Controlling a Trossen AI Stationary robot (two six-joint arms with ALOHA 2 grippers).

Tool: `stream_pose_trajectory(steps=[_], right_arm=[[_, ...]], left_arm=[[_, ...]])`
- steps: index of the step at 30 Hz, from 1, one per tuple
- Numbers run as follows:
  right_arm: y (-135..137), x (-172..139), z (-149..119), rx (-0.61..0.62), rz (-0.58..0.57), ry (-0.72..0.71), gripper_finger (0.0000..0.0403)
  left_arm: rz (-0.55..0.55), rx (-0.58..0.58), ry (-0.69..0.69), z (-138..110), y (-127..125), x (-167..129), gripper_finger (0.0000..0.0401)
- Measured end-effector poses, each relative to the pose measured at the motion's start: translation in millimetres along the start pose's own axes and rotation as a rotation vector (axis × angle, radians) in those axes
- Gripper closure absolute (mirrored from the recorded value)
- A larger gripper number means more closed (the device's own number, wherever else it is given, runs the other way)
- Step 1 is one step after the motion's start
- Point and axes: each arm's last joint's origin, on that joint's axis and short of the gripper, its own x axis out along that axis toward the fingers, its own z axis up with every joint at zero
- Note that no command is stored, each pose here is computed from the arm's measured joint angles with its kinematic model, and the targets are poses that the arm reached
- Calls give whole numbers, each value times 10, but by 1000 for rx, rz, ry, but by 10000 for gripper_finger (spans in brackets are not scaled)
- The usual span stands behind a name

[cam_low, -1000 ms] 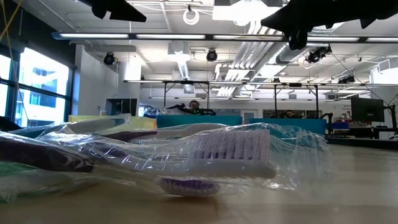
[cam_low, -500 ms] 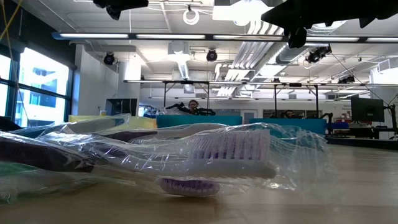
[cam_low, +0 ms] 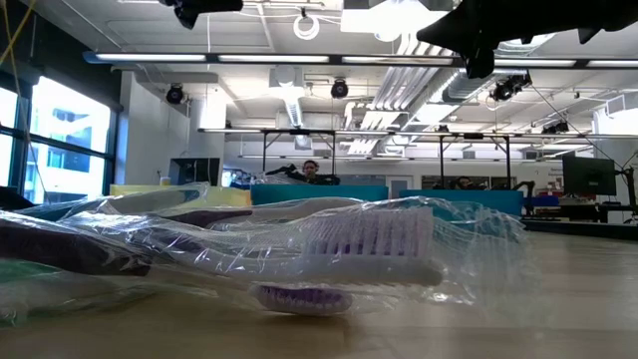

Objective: Pick & Place Toothbrushes
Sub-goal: Put the purple toothbrush into the blue bin

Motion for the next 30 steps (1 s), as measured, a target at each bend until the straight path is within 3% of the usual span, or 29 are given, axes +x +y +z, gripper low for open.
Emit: stream_pose_trajectory(steps=[9, 19, 24, 30], right_arm=[[0, 0, 0, 0, 0, 0, 400], [-4, 0, -15, -67, -4, 17, 400], [-8, 9, -32, -93, -7, 33, 400], [-23, 54, -72, -105, -31, 55, 400]], left_arm=[[-16, 19, 71, 21, -66, 244, 401], [-40, -340, 266, -163, -317, 172, 401], [7, -523, 367, -274, -498, 113, 401], [98, -758, 612, -513, -660, 84, 401]])
